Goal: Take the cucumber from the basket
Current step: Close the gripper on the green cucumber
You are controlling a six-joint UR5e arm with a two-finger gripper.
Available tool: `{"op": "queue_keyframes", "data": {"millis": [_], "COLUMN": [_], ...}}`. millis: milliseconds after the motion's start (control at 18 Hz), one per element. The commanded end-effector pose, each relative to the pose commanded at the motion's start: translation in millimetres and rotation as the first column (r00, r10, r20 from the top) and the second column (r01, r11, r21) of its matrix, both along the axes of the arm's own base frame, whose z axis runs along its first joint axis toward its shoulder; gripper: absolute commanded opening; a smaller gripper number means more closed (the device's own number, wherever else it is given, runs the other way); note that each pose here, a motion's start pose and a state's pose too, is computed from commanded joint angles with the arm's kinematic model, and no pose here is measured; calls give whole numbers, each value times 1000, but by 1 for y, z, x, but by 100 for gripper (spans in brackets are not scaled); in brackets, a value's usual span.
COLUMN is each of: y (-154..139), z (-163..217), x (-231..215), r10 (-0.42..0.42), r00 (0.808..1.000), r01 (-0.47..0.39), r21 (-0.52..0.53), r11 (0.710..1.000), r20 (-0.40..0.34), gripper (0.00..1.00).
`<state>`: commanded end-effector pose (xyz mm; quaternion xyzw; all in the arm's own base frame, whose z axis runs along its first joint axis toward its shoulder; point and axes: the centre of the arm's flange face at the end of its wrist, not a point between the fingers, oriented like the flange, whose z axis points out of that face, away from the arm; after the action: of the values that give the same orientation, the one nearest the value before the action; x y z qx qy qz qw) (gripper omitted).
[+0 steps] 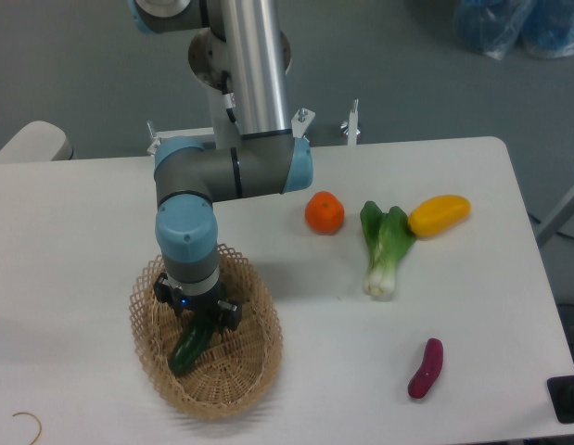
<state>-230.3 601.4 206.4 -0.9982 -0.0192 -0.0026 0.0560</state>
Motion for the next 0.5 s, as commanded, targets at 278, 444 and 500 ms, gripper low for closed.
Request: {"op": "queue_keyframes", "data": {"millis": [278, 444, 500], "y": [2, 2, 2], "z": [3, 5, 6], "x": [-1, -2, -2], "r10": [-1, -1, -1], "r00": [1000, 1000, 1000], "r01": [1, 1, 1], "r21": [4, 8, 9], "r11": [1000, 1000, 1000], "r20": [-5, -7, -8], "gripper": [49, 47, 47]}}
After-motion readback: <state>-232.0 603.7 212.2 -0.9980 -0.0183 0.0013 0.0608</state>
